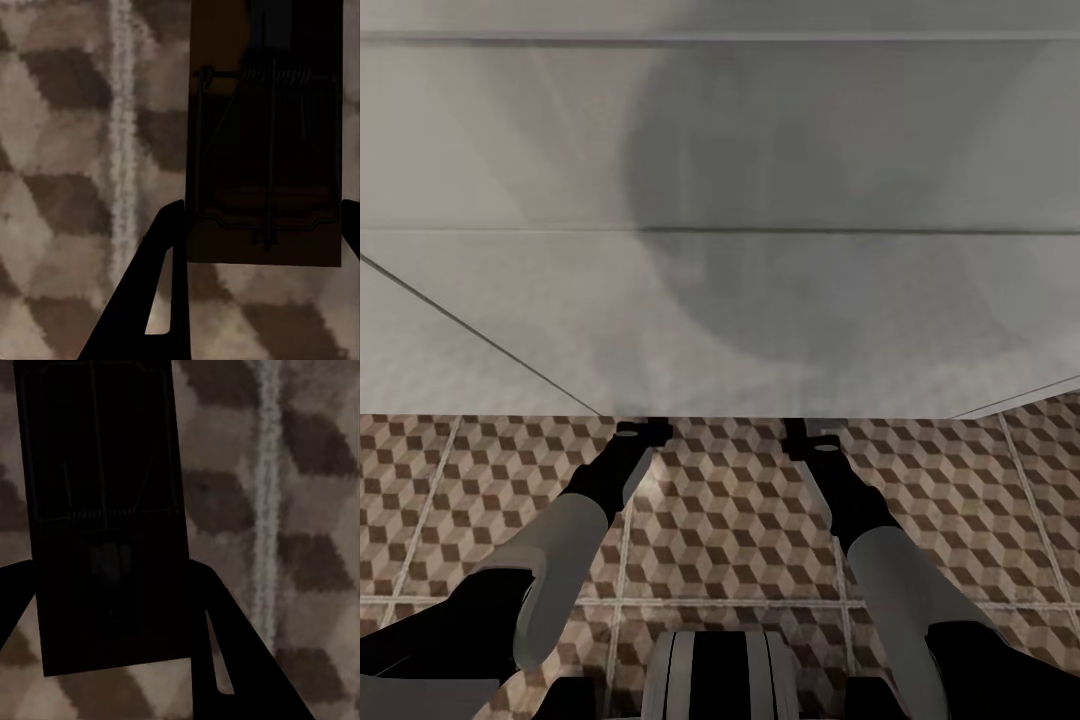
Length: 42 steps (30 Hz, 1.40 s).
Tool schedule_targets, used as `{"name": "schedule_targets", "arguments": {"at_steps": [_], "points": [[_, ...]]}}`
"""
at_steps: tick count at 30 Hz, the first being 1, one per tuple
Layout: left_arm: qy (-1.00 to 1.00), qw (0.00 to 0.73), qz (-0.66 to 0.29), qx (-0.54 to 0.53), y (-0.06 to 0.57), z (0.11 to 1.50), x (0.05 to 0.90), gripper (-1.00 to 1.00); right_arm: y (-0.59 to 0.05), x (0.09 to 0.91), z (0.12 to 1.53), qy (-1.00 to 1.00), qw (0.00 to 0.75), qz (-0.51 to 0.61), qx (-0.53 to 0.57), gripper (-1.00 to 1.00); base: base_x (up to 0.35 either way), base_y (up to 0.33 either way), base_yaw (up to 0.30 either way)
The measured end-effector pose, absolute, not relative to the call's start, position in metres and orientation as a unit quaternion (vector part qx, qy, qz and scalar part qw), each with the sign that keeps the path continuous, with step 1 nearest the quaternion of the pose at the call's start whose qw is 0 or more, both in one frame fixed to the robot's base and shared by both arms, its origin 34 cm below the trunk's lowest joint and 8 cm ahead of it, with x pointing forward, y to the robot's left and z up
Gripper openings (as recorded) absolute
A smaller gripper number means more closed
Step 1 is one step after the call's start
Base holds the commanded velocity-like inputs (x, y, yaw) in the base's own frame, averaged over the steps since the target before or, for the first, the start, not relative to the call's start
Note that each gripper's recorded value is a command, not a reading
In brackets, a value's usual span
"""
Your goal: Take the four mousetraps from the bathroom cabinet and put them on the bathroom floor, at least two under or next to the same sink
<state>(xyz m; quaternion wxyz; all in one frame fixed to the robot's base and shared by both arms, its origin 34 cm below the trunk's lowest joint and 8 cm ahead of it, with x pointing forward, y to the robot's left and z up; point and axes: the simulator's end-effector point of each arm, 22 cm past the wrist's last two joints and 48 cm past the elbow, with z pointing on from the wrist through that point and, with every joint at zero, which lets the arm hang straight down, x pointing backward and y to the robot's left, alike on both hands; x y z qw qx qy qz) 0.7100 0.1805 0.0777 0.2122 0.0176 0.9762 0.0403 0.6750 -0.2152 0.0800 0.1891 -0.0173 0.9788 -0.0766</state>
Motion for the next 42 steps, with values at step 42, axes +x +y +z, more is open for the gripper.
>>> {"name": "schedule_targets", "arguments": {"at_steps": [42], "points": [[0.986, 0.16, 0.037, 0.03, 0.176, 0.052, 0.665, -1.0, -0.211, 0.66, 0.058, 0.975, 0.21, -0.07, -0.016, -1.0, 0.0, 0.0, 0.0]]}}
